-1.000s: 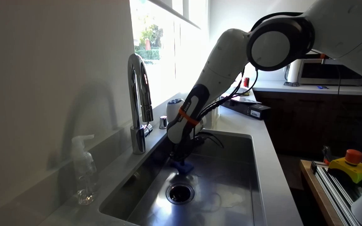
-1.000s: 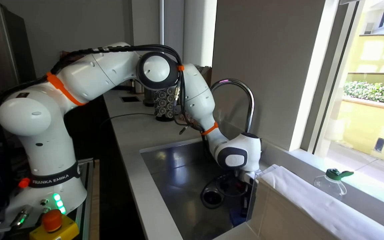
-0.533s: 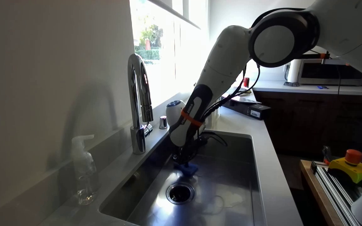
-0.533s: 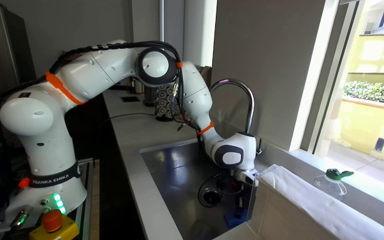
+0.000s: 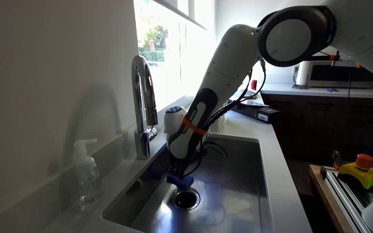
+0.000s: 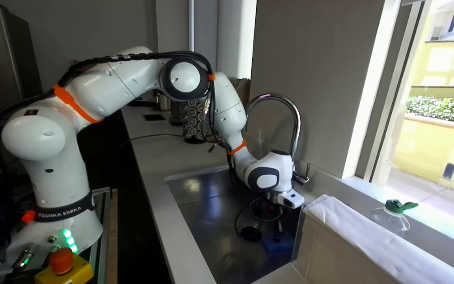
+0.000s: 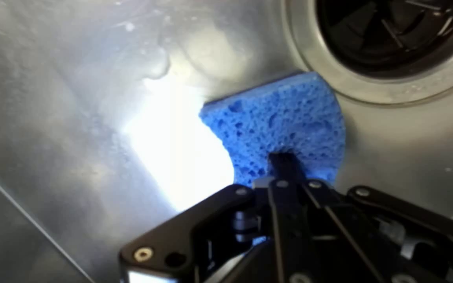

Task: Use the blue sponge to wipe the sink.

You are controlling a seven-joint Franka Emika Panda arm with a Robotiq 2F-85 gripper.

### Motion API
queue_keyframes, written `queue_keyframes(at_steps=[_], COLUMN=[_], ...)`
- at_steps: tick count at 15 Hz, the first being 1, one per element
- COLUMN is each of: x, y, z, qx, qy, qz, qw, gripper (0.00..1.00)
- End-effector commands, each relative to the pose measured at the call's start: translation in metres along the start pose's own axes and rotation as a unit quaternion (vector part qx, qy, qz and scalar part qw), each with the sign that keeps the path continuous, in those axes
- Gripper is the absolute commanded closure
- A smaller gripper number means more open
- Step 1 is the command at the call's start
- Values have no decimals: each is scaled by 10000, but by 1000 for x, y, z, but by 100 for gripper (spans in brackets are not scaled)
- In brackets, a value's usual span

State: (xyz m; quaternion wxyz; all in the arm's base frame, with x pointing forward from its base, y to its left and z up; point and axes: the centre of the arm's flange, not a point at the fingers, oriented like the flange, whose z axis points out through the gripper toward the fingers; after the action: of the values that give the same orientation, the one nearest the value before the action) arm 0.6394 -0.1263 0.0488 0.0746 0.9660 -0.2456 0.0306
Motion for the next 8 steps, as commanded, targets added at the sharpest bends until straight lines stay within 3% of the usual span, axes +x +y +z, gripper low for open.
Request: queue_keyframes(at_steps=[1,8], x=[-22,-61], y=[-35,-90], z=[-7,-22], qx=[251,675], qy=[151,110], qz=[-462,-1519], qw=[9985,9860], gripper=[100,100])
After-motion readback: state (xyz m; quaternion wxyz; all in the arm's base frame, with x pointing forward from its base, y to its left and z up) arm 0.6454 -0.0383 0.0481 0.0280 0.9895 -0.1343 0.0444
